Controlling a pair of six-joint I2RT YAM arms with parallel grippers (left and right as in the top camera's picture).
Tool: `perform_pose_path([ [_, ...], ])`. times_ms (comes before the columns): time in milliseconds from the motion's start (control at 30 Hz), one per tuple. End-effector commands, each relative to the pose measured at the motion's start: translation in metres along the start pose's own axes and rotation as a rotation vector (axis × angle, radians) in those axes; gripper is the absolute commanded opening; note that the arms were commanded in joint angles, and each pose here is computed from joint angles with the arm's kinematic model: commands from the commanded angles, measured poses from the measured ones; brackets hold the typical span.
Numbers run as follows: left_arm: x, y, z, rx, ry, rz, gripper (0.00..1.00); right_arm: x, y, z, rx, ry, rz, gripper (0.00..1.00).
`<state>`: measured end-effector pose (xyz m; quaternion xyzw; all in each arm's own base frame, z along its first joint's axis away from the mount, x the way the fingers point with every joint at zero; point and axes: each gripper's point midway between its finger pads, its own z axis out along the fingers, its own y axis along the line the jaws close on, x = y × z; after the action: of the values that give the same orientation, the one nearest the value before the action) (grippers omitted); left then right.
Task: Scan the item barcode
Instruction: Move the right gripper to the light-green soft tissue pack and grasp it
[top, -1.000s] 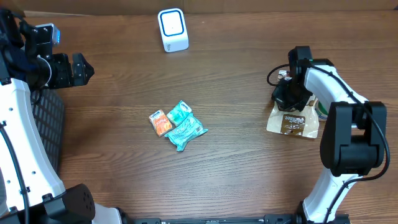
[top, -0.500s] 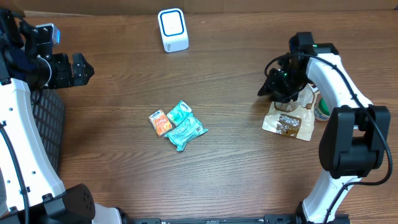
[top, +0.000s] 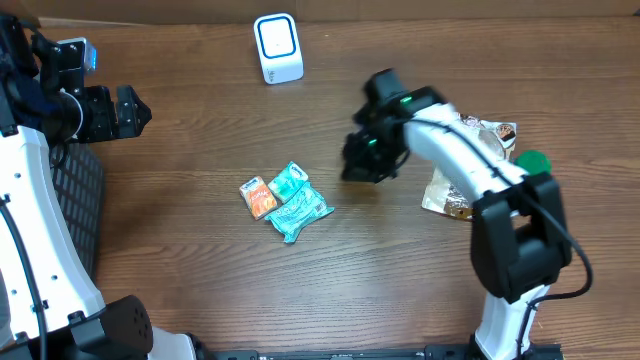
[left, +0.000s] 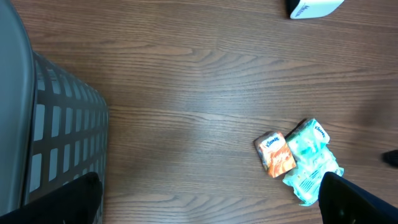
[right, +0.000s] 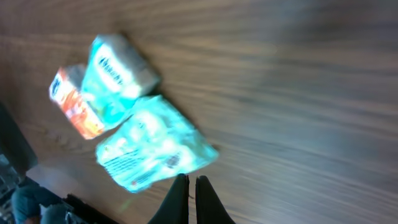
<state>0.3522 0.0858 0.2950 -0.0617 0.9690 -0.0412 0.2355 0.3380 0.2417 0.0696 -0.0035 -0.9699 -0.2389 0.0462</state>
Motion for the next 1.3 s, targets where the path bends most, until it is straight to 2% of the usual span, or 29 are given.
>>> perform_pose_path([
  [0,-0.003,-0.003,-0.002,0.003,-0.012,0.027,1.0,0.011,0.013,0.013,0.038,-0.011,0.036,0.04],
  [200,-0.003,-0.003,-0.002,0.003,-0.012,0.027,0.99,0.024,0.028,0.031,0.135,-0.05,0.027,0.04],
  [467,-0.003,-0.003,-0.002,0.003,-0.012,0.027,0.99,0.038,0.037,0.043,0.148,-0.039,0.024,0.04],
  [833,-0.003,-0.003,-0.002,0.003,-0.012,0.027,1.0,0.048,0.035,0.082,0.151,-0.008,0.053,0.04],
  [1033,-0.003,-0.003,-0.002,0.003,-0.012,0.027,1.0,0.055,0.018,0.108,0.204,0.047,0.092,0.04],
  [1167,-0.003,-0.003,-0.002,0.003,-0.012,0.027,0.99,0.056,0.016,0.111,0.206,0.059,0.094,0.18],
  [1267,-0.003,-0.003,-0.002,0.003,-0.012,0.027,1.0,0.057,0.018,0.109,0.193,0.075,0.041,0.36],
])
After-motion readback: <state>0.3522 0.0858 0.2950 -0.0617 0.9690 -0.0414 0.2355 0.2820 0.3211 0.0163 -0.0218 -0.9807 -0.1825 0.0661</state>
